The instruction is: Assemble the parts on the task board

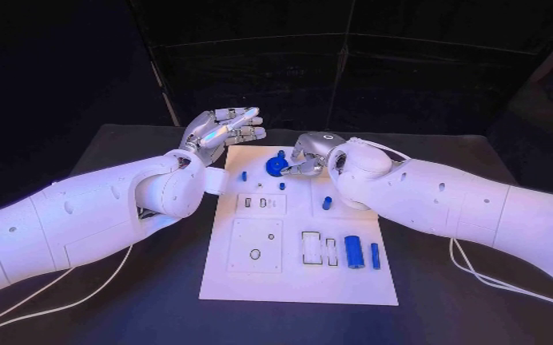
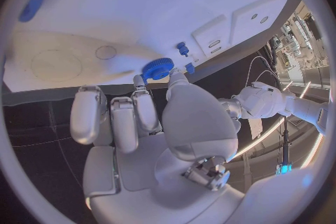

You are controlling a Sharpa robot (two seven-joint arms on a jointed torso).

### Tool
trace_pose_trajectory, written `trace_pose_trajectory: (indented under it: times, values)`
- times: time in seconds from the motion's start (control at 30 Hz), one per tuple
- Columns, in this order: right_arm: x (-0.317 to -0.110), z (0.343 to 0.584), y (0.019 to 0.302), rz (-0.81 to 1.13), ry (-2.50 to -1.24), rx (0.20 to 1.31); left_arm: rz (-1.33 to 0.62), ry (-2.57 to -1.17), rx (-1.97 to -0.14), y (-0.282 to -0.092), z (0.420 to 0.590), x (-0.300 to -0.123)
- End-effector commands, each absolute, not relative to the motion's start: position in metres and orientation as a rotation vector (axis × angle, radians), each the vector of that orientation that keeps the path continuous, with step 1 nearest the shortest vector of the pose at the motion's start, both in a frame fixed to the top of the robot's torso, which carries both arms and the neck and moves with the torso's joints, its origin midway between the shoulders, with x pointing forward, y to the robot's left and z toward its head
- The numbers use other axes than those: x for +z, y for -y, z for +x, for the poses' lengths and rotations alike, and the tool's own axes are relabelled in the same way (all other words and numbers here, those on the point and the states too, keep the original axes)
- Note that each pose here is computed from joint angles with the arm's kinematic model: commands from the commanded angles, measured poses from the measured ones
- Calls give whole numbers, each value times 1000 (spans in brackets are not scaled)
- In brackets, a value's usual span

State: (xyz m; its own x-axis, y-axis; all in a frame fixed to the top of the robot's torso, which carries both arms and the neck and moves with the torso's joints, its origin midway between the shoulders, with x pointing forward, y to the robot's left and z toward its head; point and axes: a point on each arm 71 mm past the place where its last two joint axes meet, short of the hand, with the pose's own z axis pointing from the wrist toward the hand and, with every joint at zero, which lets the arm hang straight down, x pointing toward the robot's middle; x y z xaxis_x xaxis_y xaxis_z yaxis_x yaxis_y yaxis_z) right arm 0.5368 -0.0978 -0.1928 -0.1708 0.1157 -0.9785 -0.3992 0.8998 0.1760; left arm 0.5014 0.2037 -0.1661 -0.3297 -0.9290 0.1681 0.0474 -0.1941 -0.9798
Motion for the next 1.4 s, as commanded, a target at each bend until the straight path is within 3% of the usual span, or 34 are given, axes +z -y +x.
trace_pose_trajectory:
  times: [0.03,0.27,0.43,0.73,1.4]
  values:
    - [-183,534,106,-146,-1586,564,-1101,-1291,-1644,-204,501,-164]
    - [-174,521,157,-16,-1547,791,-1101,-1288,-1641,-207,501,-164]
    - [-171,520,199,58,-1535,870,-1099,-1288,-1647,-207,501,-164]
    - [-174,530,255,118,-1537,851,-1096,-1292,-1658,-205,501,-164]
    - [-188,544,288,143,-1635,759,-1098,-1296,-1658,-203,503,-166]
